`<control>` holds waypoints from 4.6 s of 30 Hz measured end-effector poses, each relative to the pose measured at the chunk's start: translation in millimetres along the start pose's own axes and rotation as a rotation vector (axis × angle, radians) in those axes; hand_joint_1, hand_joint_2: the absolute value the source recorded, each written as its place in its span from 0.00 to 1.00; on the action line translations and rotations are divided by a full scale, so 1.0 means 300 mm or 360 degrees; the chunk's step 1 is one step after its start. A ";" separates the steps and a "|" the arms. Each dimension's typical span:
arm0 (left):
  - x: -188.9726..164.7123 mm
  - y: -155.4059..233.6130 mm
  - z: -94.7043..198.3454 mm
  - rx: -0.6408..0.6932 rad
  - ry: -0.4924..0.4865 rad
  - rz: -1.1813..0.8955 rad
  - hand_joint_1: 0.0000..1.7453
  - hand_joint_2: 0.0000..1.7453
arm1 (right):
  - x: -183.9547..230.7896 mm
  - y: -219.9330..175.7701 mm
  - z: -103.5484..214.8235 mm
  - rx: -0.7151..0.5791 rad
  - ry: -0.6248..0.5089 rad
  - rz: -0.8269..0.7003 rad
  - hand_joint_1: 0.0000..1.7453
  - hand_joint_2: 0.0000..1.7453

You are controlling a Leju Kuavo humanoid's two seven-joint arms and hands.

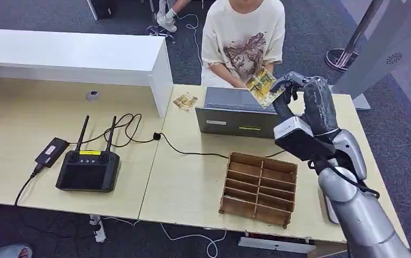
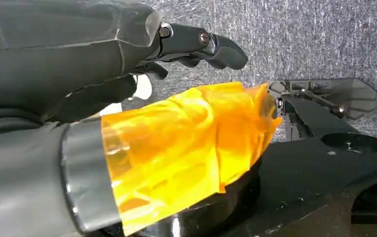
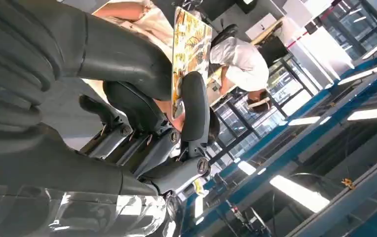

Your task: Pass the card to the sensor for recognition and then transmit it.

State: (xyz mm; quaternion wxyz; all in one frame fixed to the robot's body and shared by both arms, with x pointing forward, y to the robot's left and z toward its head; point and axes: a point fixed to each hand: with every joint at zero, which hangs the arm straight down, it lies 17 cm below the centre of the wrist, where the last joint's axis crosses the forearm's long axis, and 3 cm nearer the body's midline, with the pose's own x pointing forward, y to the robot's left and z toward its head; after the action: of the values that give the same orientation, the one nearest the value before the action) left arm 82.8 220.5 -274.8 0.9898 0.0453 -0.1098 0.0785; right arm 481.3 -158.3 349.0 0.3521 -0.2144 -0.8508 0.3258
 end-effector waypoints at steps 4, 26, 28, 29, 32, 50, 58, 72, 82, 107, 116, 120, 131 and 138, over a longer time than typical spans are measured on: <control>0.000 0.000 0.000 0.0000 0.0000 0.0000 0.00 0.00 | -0.003 0.005 0.001 0.0005 0.0004 0.0000 1.00 1.00; 0.006 -0.002 -0.002 0.0001 0.0018 -0.0103 0.00 0.00 | -0.247 0.030 -0.252 0.0204 0.0472 0.0127 1.00 1.00; 0.006 -0.001 -0.002 0.0004 0.0029 -0.0124 0.00 0.00 | -0.324 0.030 -0.251 0.0221 0.0603 0.0203 1.00 1.00; 0.008 -0.002 -0.002 0.0006 0.0028 -0.0138 0.00 0.00 | -0.366 0.028 -0.246 0.0231 0.0669 0.0245 1.00 1.00; 0.013 -0.009 -0.002 0.0001 0.0030 -0.0161 0.00 0.00 | -0.448 0.027 -0.233 0.0264 0.0753 0.0293 1.00 1.00; 0.023 -0.019 -0.002 -0.0004 0.0075 -0.0174 0.00 0.00 | -0.743 -0.045 -0.092 0.0271 0.1185 0.0399 1.00 1.00; 0.043 -0.022 -0.003 0.0003 0.0069 -0.0173 0.00 0.00 | -0.821 -0.090 -0.039 0.0196 0.1324 0.0310 1.00 1.00; 0.062 -0.023 -0.004 0.0008 0.0056 -0.0186 0.00 0.00 | -0.877 -0.124 0.005 0.0164 0.1387 0.0282 1.00 1.00; 0.071 -0.027 -0.004 0.0006 0.0049 -0.0188 0.00 0.00 | -0.884 -0.128 0.012 0.0163 0.1393 0.0281 1.00 1.00; 0.070 -0.033 -0.003 -0.0001 0.0048 -0.0212 0.00 0.00 | -0.900 -0.142 0.027 0.0161 0.1391 0.0291 0.00 1.00; 0.070 -0.033 -0.003 -0.0001 0.0047 -0.0213 0.00 0.00 | -0.915 -0.162 0.044 0.0135 0.1392 0.0304 0.00 1.00; 0.071 -0.034 -0.003 -0.0002 0.0044 -0.0221 0.00 0.00 | -0.917 -0.161 0.047 0.0136 0.1394 0.0304 0.00 1.00; 0.076 -0.034 -0.003 -0.0001 0.0030 -0.0228 0.00 0.00 | -0.932 -0.175 0.066 0.0132 0.1400 0.0313 0.00 1.00; 0.076 -0.034 -0.003 0.0001 0.0029 -0.0224 0.00 0.00 | -0.937 -0.179 0.072 0.0130 0.1399 0.0315 0.00 1.00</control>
State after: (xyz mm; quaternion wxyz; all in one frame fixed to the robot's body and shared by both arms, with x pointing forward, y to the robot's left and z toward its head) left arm 106.7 214.1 -271.3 0.9938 0.0524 -0.0972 0.0091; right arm 643.7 -371.4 246.1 0.6553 -0.3988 -0.5823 0.2691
